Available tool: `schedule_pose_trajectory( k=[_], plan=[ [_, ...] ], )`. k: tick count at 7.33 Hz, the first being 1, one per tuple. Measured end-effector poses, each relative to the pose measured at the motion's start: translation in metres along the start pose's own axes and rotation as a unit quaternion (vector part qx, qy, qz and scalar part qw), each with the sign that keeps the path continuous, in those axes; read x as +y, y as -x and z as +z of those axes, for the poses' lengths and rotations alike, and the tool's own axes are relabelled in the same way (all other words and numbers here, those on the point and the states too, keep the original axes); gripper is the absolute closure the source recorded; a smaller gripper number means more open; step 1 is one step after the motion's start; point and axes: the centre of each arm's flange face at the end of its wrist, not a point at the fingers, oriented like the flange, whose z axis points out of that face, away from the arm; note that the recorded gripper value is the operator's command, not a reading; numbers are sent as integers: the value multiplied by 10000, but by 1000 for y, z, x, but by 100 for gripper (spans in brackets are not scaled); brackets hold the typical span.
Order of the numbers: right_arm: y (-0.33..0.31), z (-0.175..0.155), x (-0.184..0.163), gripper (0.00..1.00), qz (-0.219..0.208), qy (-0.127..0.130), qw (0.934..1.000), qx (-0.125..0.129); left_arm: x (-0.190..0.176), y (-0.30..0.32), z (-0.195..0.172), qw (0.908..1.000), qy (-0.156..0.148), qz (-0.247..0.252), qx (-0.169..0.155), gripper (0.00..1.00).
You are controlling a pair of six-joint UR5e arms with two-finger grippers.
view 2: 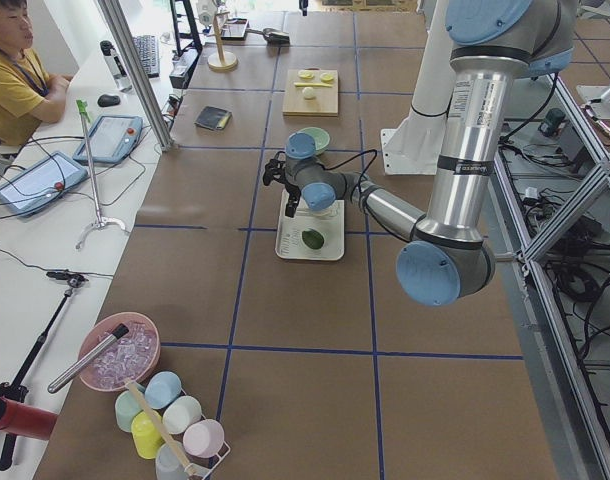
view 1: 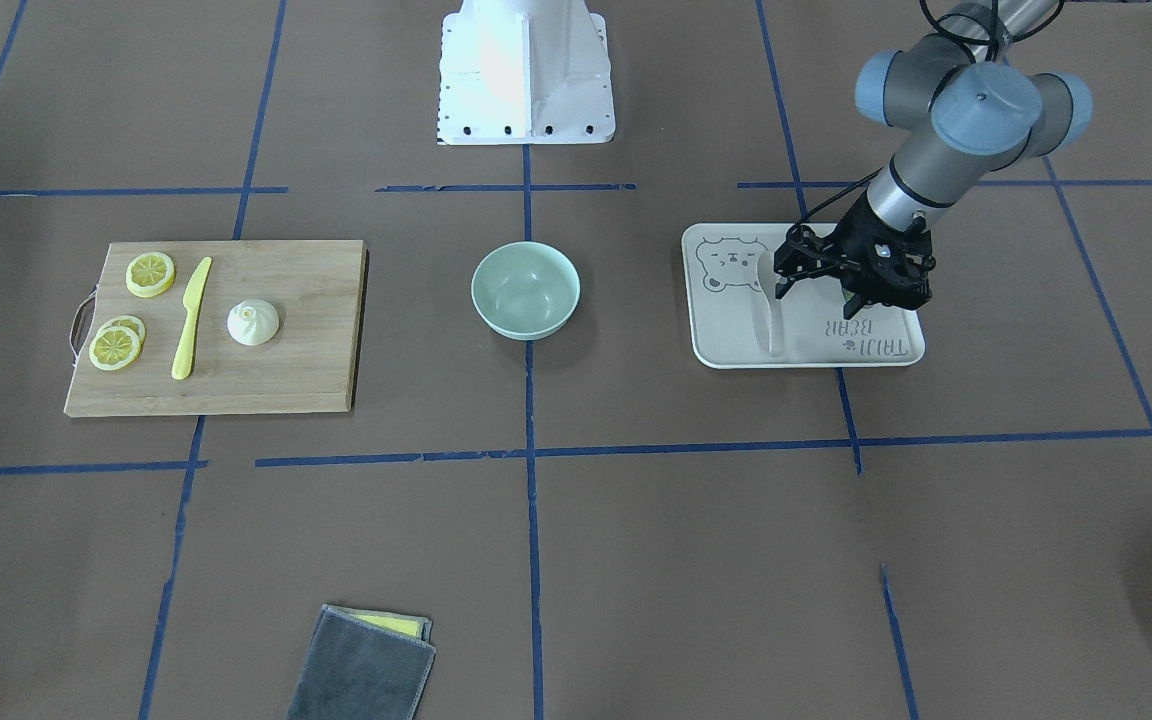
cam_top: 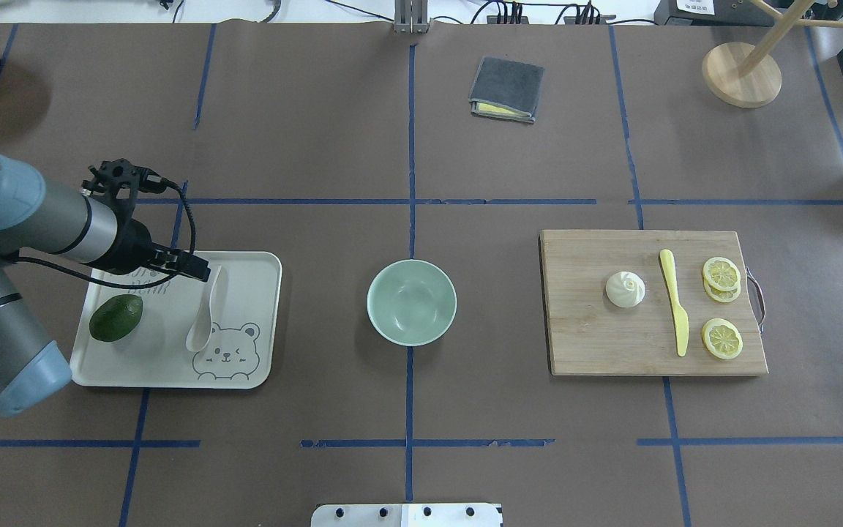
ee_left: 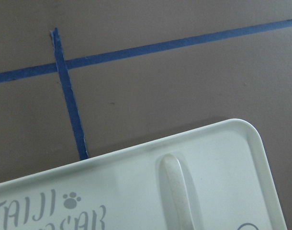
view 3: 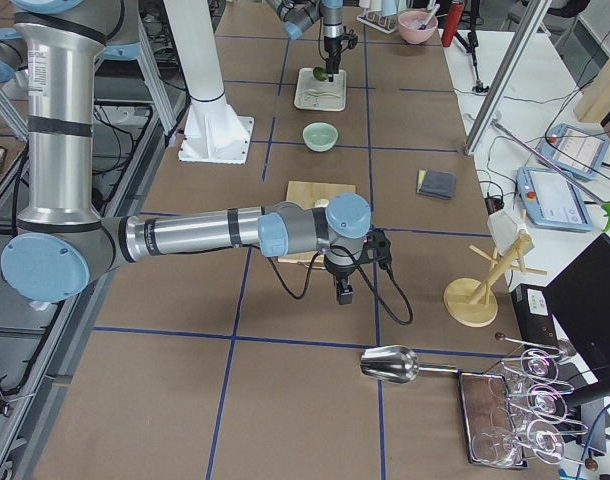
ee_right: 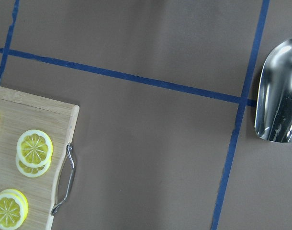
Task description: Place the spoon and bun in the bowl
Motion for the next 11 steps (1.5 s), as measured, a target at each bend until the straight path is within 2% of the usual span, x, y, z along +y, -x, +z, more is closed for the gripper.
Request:
schedule_pose_trajectory(
  k=[2,4,7,9,11],
  plan=[
    [1,4,0,0,7,35,10000,-57,-20,-35,17,9988,177,-103,-452,14],
    [0,6,0,0,24,57,10000,-77,-19,-39,30,9975,234,-73,-661,19],
    [-1,9,0,0,33,91,9999,-84,-16,-34,39,9971,304,-68,-691,31],
    [-2,11,1,0,39,116,9999,-86,-16,-32,41,9970,323,-78,-695,35],
    [-2,12,1,0,41,120,9999,-87,-15,-31,43,9969,350,-87,-706,35]
  ],
)
